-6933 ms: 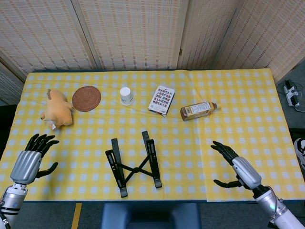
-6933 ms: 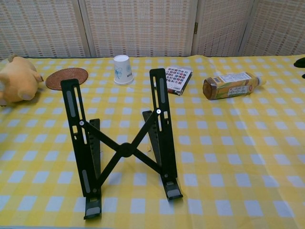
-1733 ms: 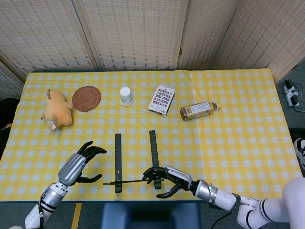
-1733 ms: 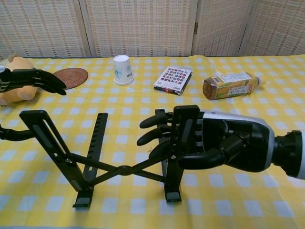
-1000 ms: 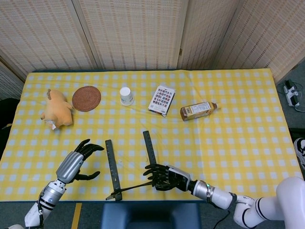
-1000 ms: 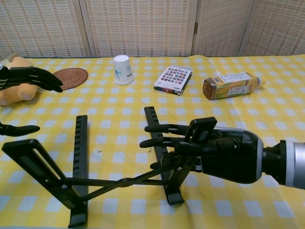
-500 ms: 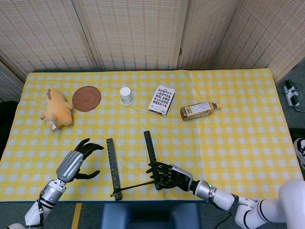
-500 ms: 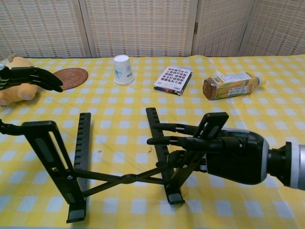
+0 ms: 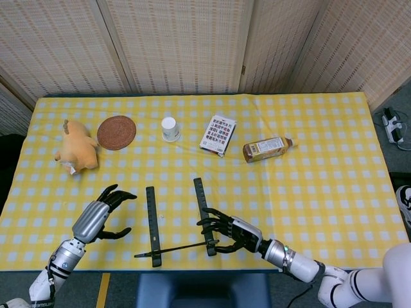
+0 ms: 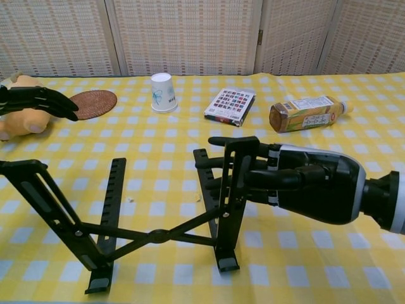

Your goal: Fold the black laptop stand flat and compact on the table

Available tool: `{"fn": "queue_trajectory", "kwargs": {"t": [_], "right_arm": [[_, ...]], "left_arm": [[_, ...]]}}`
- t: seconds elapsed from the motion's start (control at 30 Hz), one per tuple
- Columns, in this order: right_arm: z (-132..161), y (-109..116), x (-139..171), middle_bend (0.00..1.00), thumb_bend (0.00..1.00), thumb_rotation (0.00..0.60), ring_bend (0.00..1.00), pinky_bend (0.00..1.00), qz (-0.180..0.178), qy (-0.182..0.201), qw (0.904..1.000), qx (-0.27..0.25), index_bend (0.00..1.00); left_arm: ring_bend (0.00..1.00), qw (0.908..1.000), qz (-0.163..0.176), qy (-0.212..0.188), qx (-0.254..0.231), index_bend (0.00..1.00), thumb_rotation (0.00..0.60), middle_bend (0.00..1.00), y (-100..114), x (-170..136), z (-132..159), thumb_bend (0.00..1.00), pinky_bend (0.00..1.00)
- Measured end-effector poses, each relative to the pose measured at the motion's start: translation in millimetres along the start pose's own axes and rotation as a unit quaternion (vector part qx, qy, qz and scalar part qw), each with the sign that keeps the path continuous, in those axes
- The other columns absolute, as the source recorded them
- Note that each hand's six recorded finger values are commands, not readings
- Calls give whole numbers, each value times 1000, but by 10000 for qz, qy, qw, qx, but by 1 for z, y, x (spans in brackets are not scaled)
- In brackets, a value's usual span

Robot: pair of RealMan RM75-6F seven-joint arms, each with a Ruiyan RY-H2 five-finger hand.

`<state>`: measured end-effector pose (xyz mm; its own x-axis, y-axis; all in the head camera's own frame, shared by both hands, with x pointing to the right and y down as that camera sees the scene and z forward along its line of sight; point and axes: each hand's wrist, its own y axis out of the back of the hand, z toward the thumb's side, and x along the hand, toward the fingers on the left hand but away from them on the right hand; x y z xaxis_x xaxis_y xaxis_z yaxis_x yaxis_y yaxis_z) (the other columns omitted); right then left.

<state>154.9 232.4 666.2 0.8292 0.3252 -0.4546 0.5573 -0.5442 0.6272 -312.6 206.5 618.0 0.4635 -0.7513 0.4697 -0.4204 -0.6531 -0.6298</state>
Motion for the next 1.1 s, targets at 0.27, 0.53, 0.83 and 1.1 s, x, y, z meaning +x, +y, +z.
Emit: {"fn": "queue_trajectory", "kwargs": {"t": [0.27,0.53,0.83,1.1], "right_arm": [[17,-7,2,171,249,600,219,84,132,154,9987,463,29],[48,-10,10,169,249,600,218,84,161,380,9951,900,28],[63,-7,18,168,249,600,219,84,36,538,9936,991,28],[72,0,32,167,249,600,218,84,-154,712,9919,1043,28]], "left_arm": [[182,9985,-499,-41,-239,214,600,279,-4,-13,1,271,61],[157,9925,-1180,-211,-236,189,600,279,-15,-29,10,268,51],[143,9898,-1334,-377,-326,158,600,252,-37,-29,24,245,53],[128,9908,-1067,-557,-614,139,600,237,-36,-23,41,243,46]]}}
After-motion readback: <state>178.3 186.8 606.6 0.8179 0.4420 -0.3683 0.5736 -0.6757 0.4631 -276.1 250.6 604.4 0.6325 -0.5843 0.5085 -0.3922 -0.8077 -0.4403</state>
